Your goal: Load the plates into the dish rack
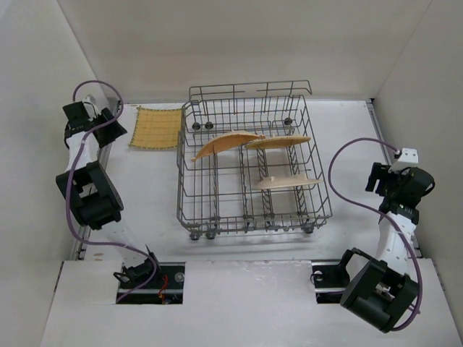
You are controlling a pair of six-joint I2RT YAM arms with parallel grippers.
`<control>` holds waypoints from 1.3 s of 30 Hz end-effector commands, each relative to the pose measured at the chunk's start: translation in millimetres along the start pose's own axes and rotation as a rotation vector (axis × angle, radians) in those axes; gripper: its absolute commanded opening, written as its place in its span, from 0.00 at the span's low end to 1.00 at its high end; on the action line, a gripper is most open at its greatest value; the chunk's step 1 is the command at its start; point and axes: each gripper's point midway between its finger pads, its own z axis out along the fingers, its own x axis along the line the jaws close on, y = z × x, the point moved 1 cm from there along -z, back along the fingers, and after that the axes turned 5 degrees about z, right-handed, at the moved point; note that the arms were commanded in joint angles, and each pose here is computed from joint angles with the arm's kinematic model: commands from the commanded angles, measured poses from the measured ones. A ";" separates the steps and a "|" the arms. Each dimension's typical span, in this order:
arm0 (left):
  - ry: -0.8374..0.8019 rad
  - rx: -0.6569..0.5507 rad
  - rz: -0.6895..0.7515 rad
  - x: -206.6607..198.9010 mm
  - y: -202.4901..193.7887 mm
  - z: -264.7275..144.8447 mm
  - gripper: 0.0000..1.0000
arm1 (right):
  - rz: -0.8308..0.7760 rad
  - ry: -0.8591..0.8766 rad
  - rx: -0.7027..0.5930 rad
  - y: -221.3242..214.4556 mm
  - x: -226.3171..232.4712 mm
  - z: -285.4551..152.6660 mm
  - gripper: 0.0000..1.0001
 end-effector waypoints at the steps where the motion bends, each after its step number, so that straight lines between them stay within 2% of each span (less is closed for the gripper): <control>1: -0.127 0.034 -0.208 -14.1 7.7 -4.7 0.50 | -0.020 -0.008 -0.051 25.6 -1.9 -1.0 0.80; 4: -0.126 0.072 -0.299 -3.3 -2.5 5.7 0.50 | -0.017 -0.010 -0.042 25.1 -2.7 0.2 0.80; 17: -0.172 0.205 -0.499 6.9 -53.6 38.8 0.53 | 0.001 0.001 0.009 22.9 -3.6 5.7 0.82; 26: -0.142 0.214 -0.554 26.5 -70.5 44.5 0.54 | 0.017 0.008 0.043 20.9 -4.8 9.9 0.82; 35: -0.153 0.201 -0.594 33.2 -67.3 71.7 0.52 | 0.027 0.017 0.088 18.6 -5.4 13.7 0.83; 39: -0.176 0.211 -0.598 26.5 -70.1 84.6 0.55 | 0.028 0.023 0.105 16.9 -4.8 15.6 0.83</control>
